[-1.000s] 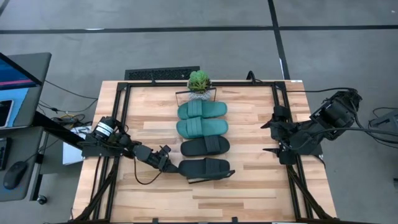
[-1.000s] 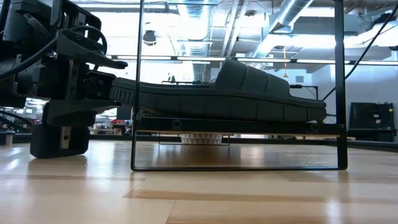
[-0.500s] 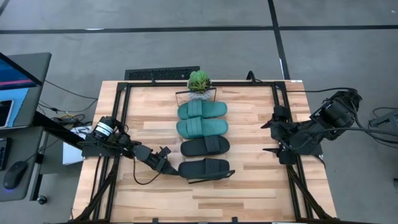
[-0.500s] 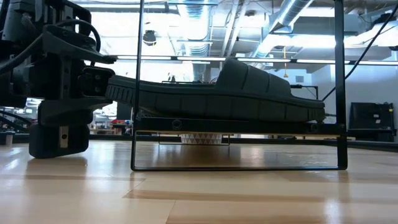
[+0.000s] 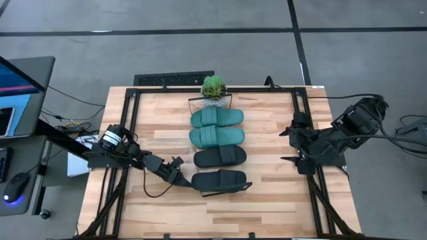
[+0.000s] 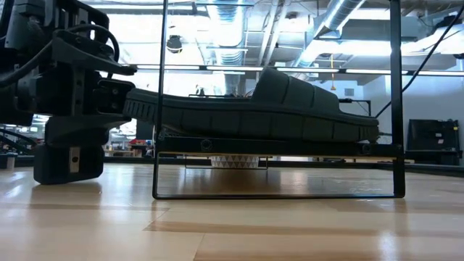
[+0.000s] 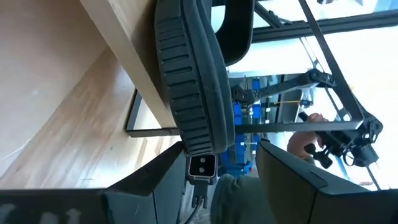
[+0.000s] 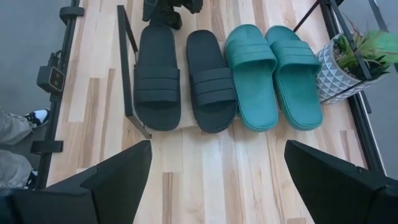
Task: Pick and place slides into the shelf
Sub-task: Put the black slides on the shelf
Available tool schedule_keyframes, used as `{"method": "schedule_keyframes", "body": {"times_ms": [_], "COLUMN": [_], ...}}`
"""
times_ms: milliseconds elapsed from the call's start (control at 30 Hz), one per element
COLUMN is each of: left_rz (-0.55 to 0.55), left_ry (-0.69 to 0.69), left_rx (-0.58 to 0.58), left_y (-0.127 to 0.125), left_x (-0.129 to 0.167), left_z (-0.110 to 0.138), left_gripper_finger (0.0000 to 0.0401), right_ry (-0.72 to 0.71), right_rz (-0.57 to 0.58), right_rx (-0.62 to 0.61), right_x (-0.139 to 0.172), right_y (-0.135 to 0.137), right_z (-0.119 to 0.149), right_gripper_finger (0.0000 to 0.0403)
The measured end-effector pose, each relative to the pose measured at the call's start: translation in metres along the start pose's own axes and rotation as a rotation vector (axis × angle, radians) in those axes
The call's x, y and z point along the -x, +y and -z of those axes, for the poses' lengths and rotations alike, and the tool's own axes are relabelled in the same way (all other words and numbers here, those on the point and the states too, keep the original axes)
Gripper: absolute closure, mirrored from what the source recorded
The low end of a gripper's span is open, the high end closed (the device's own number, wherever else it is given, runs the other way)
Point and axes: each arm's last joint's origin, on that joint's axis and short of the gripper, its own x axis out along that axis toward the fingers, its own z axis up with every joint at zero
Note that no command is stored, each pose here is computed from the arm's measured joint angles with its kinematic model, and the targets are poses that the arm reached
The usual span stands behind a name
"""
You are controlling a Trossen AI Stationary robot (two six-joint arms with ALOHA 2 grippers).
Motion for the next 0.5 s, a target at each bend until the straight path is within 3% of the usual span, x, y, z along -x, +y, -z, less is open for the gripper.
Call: {"method": "schedule_keyframes", "body": {"times_ms": [500], "left_rz": [0.003], "left_ry": [0.032], "left_rx": [0.025], "left_y": [0.0000], "left_x": [0.0001], "left_z": [0.0009], "left_gripper_finger": [0.0218], "right_ry": [0.000], "right_rz": [0.000], "right_rx": [-0.001], "right_x": [0.0000], "right_y": [0.0000], "right_z": [0.0000], "right_gripper_finger": [0.0044]}}
